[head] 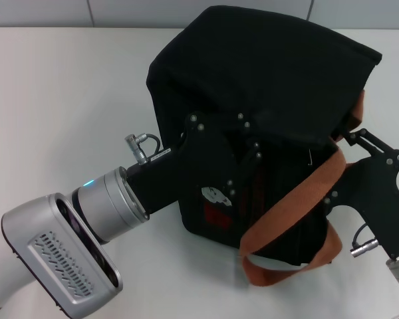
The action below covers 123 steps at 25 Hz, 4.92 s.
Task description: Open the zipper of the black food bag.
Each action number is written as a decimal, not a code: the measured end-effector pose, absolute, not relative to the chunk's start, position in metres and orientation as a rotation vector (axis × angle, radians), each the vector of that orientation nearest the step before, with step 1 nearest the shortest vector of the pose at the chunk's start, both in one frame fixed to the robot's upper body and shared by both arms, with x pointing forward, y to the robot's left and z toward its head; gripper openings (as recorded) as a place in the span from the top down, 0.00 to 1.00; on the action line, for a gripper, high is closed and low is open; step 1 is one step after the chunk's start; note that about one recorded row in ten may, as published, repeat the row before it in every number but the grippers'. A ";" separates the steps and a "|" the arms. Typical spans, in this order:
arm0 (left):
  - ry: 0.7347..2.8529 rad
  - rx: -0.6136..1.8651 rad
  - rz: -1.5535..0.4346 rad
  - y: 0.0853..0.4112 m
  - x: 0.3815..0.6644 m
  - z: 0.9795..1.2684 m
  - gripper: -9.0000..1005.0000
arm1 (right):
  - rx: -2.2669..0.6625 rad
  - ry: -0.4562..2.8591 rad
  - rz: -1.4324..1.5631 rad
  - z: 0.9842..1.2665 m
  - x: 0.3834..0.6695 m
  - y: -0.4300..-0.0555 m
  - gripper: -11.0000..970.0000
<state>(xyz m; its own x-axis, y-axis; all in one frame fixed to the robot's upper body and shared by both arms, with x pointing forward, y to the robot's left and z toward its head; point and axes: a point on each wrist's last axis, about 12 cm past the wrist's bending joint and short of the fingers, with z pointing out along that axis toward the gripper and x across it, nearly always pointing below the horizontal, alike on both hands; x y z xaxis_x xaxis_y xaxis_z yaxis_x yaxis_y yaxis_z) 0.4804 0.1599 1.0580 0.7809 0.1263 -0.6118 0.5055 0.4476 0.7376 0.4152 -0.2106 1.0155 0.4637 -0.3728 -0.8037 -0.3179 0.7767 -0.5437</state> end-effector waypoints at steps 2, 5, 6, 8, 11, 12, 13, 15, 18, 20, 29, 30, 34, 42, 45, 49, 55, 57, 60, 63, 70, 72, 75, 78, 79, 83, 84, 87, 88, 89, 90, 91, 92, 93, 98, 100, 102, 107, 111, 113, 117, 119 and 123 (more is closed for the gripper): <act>0.664 1.100 -0.257 0.160 0.480 1.058 0.91 | -0.722 1.113 -0.034 1.016 0.416 -0.210 0.71; 0.664 1.100 -0.258 0.160 0.480 1.058 0.91 | -0.724 1.113 -0.034 1.016 0.416 -0.210 0.72; 0.664 1.099 -0.258 0.160 0.480 1.058 0.91 | -0.725 1.113 -0.033 1.016 0.416 -0.209 0.72; 0.664 1.099 -0.258 0.160 0.480 1.058 0.91 | -0.728 1.111 -0.029 1.016 0.416 -0.209 0.72; 0.665 1.098 -0.259 0.160 0.480 1.058 0.91 | -0.731 1.109 -0.024 1.016 0.416 -0.208 0.73; 0.665 1.098 -0.260 0.160 0.480 1.058 0.91 | -0.730 1.109 -0.022 1.016 0.416 -0.207 0.73; 0.665 1.098 -0.260 0.160 0.480 1.058 0.91 | -0.730 1.109 -0.022 1.016 0.416 -0.207 0.73; 0.665 1.098 -0.260 0.160 0.480 1.058 0.91 | -0.725 1.111 -0.019 1.016 0.416 -0.206 0.73; 0.665 1.098 -0.259 0.160 0.480 1.058 0.91 | -0.722 1.111 -0.017 1.017 0.418 -0.205 0.74; 0.666 1.099 -0.259 0.160 0.480 1.058 0.91 | -0.723 1.111 -0.017 1.017 0.420 -0.204 0.74; 0.666 1.098 -0.259 0.160 0.480 1.058 0.91 | -0.738 1.099 -0.068 1.019 0.421 -0.199 0.99; 0.666 1.098 -0.259 0.160 0.480 1.058 0.91 | -0.740 1.101 -0.068 1.018 0.421 -0.199 0.99; 0.667 1.093 -0.256 0.160 0.480 1.058 0.91 | -0.750 1.131 -0.076 1.014 0.418 -0.202 0.99; 0.693 1.053 -0.261 0.160 0.485 1.061 0.91 | -0.760 1.306 -0.113 0.990 0.384 -0.217 0.97; 0.702 1.043 -0.264 0.161 0.487 1.062 0.91 | -0.768 1.353 -0.131 0.983 0.375 -0.223 0.96; 0.713 1.029 -0.260 0.161 0.489 1.063 0.91 | -0.762 1.420 -0.165 0.975 0.359 -0.234 0.96; 0.864 0.852 -0.347 0.164 0.493 1.064 0.91 | -0.586 1.312 -0.129 0.995 0.345 -0.242 0.94; 1.041 0.622 -0.424 0.175 0.488 1.057 0.91 | -0.463 1.237 -0.039 1.008 0.341 -0.250 0.94; 1.121 0.526 -0.464 0.184 0.482 1.049 0.90 | -0.405 1.200 0.044 1.014 0.340 -0.258 0.84; 1.273 0.370 -0.579 0.206 0.461 1.030 0.90 | -0.335 1.164 0.312 1.022 0.351 -0.277 0.71; 1.333 0.552 -0.628 0.192 0.463 1.021 0.88 | -0.422 1.198 0.676 1.029 0.371 -0.286 0.46; 1.359 0.560 -0.614 0.188 0.465 1.019 0.88 | -0.474 1.208 0.767 1.031 0.375 -0.288 0.43; 1.330 0.578 -0.612 0.187 0.466 1.022 0.84 | -0.541 1.218 0.843 1.034 0.378 -0.289 0.38; 1.261 0.603 -0.628 0.200 0.465 1.028 0.72 | -0.602 1.227 0.883 1.034 0.382 -0.288 0.33; 1.244 0.619 -0.641 0.206 0.464 1.029 0.68 | -0.618 1.229 0.894 1.034 0.383 -0.287 0.32; 1.218 0.693 -0.734 0.238 0.460 1.035 0.52 | -0.649 1.258 0.912 1.033 0.390 -0.287 0.26; 1.217 0.716 -0.753 0.246 0.458 1.037 0.48 | -0.653 1.264 0.916 1.033 0.391 -0.287 0.24; 1.202 0.809 -0.830 0.271 0.447 1.045 0.40 | -0.670 1.282 0.939 1.034 0.394 -0.289 0.17; 1.205 0.826 -0.836 0.276 0.445 1.046 0.39 | -0.681 1.292 0.953 1.035 0.395 -0.289 0.17; 1.209 0.849 -0.858 0.282 0.442 1.048 0.37 | -0.695 1.302 0.968 1.035 0.397 -0.290 0.17; 1.217 0.876 -0.883 0.287 0.439 1.049 0.35 | -0.712 1.313 0.987 1.035 0.398 -0.290 0.17; 1.247 0.955 -0.978 0.292 0.434 1.051 0.33 | -0.731 1.323 1.008 1.035 0.399 -0.289 0.17; 1.247 0.955 -0.978 0.292 0.434 1.051 0.31 | -0.748 1.331 1.025 1.036 0.401 -0.288 0.17; 1.264 1.001 -1.027 0.292 0.433 1.051 0.29 | -0.765 1.337 1.041 1.036 0.403 -0.288 0.17; 1.313 1.156 -1.159 0.278 0.438 1.049 0.21 | -0.821 1.373 1.099 1.037 0.410 -0.285 0.17; 1.317 1.163 -1.154 0.276 0.439 1.048 0.21 | -0.826 1.373 1.100 1.037 0.411 -0.284 0.17; 1.317 1.161 -1.155 0.274 0.440 1.048 0.20 | -0.827 1.373 1.100 1.037 0.412 -0.284 0.17; 1.316 1.156 -1.154 0.274 0.441 1.048 0.20 | -0.827 1.374 1.097 1.037 0.412 -0.284 0.17; 1.316 1.154 -1.151 0.274 0.441 1.049 0.20 | -0.828 1.380 1.088 1.036 0.414 -0.284 0.17; 1.316 1.154 -1.151 0.274 0.442 1.049 0.20 | -0.828 1.382 1.085 1.036 0.414 -0.284 0.17; 1.315 1.154 -1.151 0.274 0.442 1.049 0.20 | -0.829 1.383 1.080 1.036 0.415 -0.284 0.17; 1.312 1.152 -1.147 0.274 0.441 1.049 0.20 | -0.828 1.384 1.078 1.036 0.415 -0.284 0.17; 1.311 1.150 -1.145 0.274 0.441 1.049 0.20 | -0.822 1.385 1.071 1.035 0.414 -0.285 0.17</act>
